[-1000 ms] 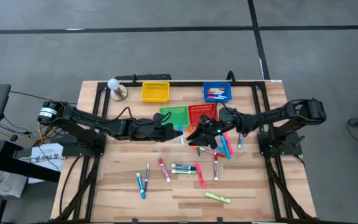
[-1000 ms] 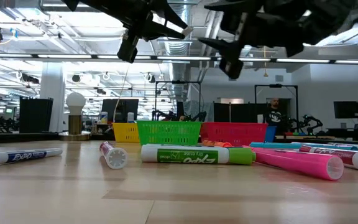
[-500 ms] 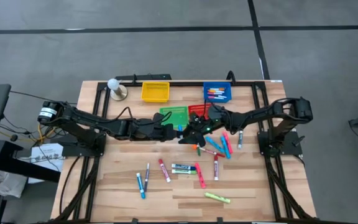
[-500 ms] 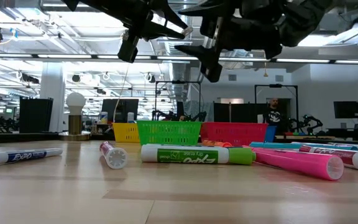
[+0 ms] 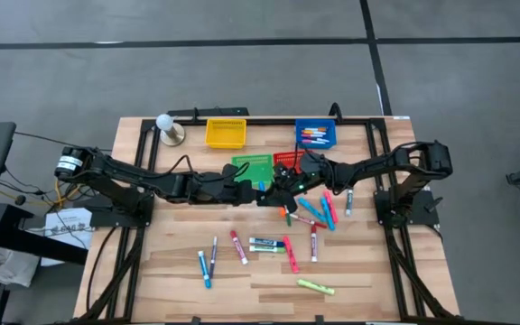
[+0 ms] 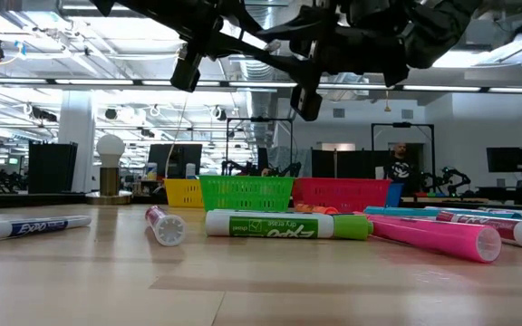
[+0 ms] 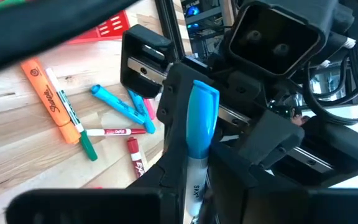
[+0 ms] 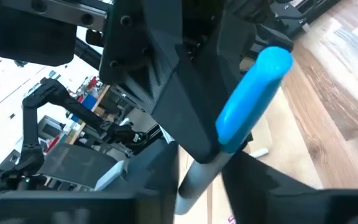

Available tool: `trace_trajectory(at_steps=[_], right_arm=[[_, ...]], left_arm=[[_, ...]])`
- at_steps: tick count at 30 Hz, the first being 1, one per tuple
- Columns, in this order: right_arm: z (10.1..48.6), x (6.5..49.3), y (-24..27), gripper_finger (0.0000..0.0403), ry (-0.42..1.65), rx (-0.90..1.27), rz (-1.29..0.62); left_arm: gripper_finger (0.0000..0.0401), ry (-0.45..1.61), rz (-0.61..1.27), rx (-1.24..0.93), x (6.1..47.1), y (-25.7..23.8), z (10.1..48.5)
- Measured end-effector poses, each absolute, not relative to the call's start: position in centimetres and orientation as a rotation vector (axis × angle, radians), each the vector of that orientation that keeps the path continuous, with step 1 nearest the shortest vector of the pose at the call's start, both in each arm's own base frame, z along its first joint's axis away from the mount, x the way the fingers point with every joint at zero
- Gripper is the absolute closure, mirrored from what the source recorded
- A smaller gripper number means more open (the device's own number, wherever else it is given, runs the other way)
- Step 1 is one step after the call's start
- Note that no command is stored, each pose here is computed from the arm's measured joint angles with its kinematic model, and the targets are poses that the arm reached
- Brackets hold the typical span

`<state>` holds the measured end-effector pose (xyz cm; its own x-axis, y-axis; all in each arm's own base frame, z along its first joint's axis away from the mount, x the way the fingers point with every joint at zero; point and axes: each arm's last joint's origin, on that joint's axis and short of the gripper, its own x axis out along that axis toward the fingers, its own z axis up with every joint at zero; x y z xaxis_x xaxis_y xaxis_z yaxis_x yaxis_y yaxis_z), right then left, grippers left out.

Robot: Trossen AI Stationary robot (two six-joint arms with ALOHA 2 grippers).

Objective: Pick & Place Markers
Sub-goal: Put the small blue highlighter pen into the blue bin

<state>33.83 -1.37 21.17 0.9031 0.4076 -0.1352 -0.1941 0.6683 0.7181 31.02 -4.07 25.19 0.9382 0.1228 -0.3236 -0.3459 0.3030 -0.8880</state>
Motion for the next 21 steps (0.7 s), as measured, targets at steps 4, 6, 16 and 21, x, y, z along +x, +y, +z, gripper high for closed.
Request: trace_trajectory(at_steps=[4,6,16,21], right_arm=[[21.12,33.81,-1.36,0.0354,0.302,0.768,0.345],[21.08,33.79,-1.39,0.0374,0.302,0.766,0.343],[21.08,33.79,-1.63,0.0371,0.298,0.765,0.331],[21.04,33.76,-1.89,0.0376,0.302,0.768,0.326]], left_arm=[[0.034,0.21,0.31,-1.218,31.02,-4.11,25.23],[0.0333,0.207,0.312,-1.2,31.01,-4.11,25.26],[0.0287,0.205,0.318,-1.159,31.02,-4.01,25.24],[0.0252,0.225,0.314,-1.114,30.99,-4.02,25.11]])
